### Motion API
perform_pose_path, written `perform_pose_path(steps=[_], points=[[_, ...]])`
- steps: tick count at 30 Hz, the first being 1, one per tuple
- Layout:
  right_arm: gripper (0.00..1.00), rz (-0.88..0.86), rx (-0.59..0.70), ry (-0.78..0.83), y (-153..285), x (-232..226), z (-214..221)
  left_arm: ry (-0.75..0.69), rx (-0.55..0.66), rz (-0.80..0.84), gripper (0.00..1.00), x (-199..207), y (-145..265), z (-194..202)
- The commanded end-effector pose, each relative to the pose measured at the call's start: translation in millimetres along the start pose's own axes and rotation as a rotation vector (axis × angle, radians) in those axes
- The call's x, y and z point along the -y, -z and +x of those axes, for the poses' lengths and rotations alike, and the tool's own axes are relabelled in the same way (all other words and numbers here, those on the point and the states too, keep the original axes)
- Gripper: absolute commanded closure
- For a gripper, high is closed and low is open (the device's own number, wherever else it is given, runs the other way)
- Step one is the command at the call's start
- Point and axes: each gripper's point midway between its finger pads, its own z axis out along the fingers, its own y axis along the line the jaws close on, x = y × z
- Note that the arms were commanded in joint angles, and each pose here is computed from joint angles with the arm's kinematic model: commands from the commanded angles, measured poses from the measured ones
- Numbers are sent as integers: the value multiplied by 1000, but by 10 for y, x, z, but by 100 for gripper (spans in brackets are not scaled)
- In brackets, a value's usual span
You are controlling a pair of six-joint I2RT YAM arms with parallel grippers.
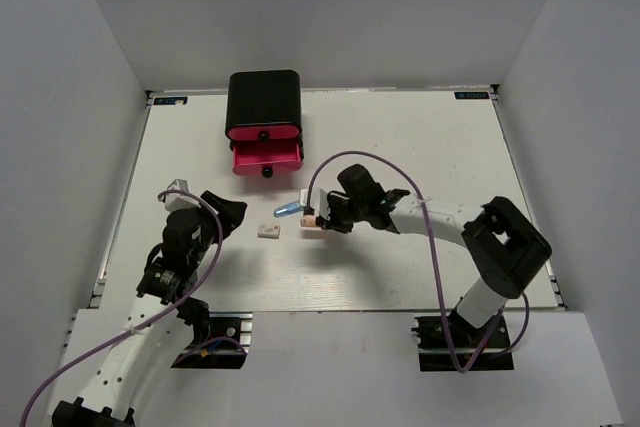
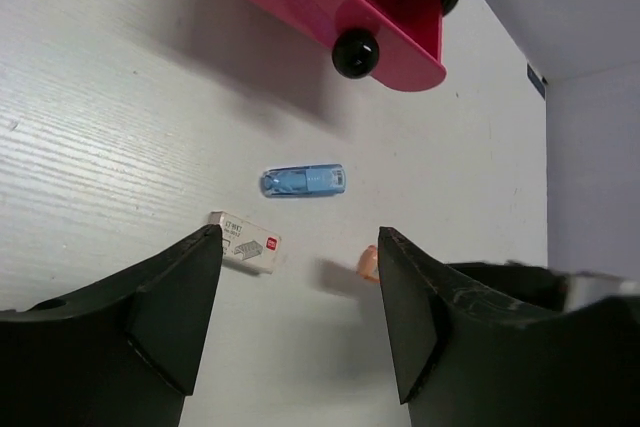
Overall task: Sort the stationery into containers
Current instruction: Pick up the stationery from the center of the board, then place the stationery in the drawer.
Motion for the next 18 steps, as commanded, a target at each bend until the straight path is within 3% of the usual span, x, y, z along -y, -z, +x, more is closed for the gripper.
perform_pose_path(steps=[1, 5, 10, 11, 18], points=[[96, 88, 174, 200, 320, 385, -719, -112, -34, 78, 27, 101, -36, 52], [98, 188, 256, 292, 487, 834, -1198, -227, -112, 122, 29, 170, -80, 153], [98, 262, 259, 350, 323, 1235, -1345, -259, -155, 141, 29, 196, -140, 223], [98, 306, 290, 374, 402, 1391, -1577, -259, -155, 141, 29, 195, -141, 223], [96, 334, 264, 399, 90, 1804, -1699, -259, -140, 155, 29, 212, -108, 205]])
